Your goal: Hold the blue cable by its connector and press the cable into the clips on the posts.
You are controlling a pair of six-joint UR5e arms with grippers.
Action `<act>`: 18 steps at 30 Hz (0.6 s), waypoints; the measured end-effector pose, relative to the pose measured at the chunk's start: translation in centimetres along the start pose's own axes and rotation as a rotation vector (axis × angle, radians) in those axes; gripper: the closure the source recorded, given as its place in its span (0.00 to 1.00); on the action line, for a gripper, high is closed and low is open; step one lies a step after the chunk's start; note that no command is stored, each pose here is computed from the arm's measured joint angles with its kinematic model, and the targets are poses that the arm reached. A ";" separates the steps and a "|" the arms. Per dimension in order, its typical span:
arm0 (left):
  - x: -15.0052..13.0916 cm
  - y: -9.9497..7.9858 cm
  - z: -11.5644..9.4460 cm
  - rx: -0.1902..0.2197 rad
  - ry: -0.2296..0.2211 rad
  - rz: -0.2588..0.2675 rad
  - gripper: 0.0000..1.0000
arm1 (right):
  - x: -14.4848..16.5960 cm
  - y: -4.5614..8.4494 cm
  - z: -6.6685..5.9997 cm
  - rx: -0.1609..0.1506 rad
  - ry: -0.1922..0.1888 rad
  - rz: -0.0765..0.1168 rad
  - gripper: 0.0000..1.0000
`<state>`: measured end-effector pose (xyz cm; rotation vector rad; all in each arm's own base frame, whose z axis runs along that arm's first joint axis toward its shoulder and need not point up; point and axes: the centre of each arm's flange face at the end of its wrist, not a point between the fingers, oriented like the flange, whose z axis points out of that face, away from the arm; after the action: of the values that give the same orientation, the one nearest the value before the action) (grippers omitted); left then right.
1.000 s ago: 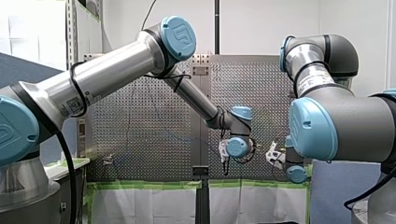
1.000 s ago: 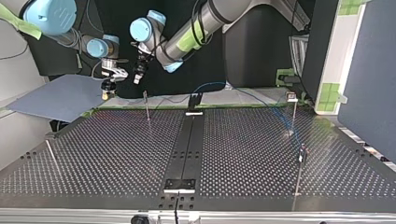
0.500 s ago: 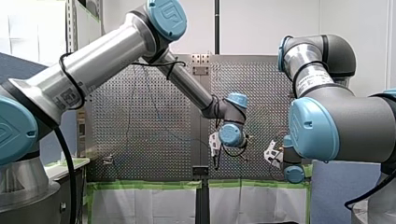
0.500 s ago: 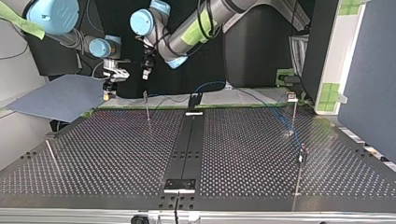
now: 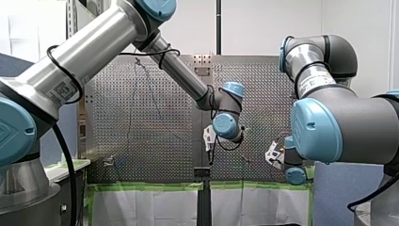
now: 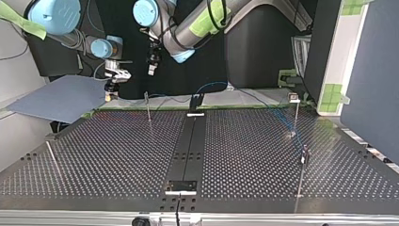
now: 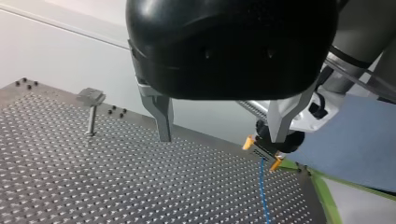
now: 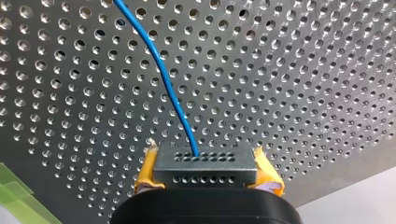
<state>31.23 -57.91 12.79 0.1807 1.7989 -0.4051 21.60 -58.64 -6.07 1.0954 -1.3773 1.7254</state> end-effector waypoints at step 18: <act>-5.2 3.4 -2.2 -0.003 -0.127 -0.228 0.00 | -0.5 -1.1 -0.2 0.017 -0.008 0.002 1.00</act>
<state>31.69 -53.53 17.64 -0.0521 1.7001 -0.5634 22.73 -58.21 -6.07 1.1120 -1.3711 1.7391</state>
